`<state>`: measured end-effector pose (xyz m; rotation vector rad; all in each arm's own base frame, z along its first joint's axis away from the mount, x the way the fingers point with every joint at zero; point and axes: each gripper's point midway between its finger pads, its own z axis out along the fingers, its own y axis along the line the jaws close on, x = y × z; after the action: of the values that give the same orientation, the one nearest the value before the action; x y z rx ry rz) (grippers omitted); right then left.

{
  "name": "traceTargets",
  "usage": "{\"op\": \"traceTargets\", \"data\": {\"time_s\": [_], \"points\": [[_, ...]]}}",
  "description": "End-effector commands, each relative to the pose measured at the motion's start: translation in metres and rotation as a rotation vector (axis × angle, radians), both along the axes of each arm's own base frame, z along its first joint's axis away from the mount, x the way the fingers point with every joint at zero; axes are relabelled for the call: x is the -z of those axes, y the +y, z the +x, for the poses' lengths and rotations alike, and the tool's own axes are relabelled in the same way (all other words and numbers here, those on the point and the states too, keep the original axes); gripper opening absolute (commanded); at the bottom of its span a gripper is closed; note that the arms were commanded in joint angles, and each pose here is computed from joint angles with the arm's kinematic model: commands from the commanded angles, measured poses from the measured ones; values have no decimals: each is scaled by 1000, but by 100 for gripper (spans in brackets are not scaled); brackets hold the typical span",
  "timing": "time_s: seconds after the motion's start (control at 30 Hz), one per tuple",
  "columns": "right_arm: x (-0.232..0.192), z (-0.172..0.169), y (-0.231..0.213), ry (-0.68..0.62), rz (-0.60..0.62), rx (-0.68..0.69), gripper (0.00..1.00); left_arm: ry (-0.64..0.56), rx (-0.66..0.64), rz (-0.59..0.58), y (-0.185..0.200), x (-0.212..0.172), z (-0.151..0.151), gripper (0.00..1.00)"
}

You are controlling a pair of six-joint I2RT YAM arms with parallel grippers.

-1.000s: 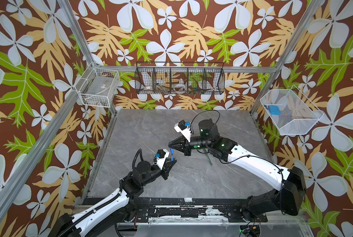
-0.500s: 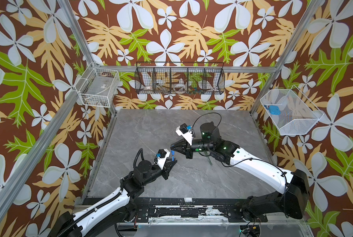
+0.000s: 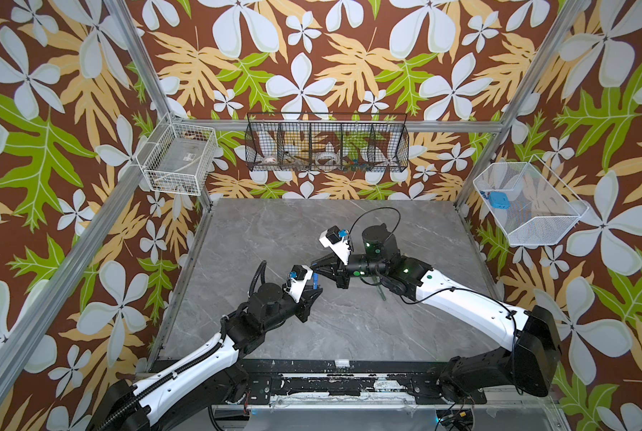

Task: Insert the pens into the pen caps
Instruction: 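Lower the blue cap onto the pen nib with the right gripper, then press the cap down onto the pen while both grippers hold it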

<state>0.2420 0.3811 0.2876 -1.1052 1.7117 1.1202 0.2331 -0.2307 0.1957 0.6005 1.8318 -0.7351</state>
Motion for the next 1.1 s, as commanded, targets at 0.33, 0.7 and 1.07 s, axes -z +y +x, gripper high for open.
{"op": "traceTargets", "data": {"time_s": [0.33,0.7,1.07], "points": [[51,-29,-21,162,-116,-44,0,-386,-140,-187,11,-125,27,0],[87,-38,-29,260,-173,-57,0,-622,-162,-323,18,-192,20,0],[105,-50,-28,363,-113,-75,0,-770,-175,-538,36,-259,10,0]]}}
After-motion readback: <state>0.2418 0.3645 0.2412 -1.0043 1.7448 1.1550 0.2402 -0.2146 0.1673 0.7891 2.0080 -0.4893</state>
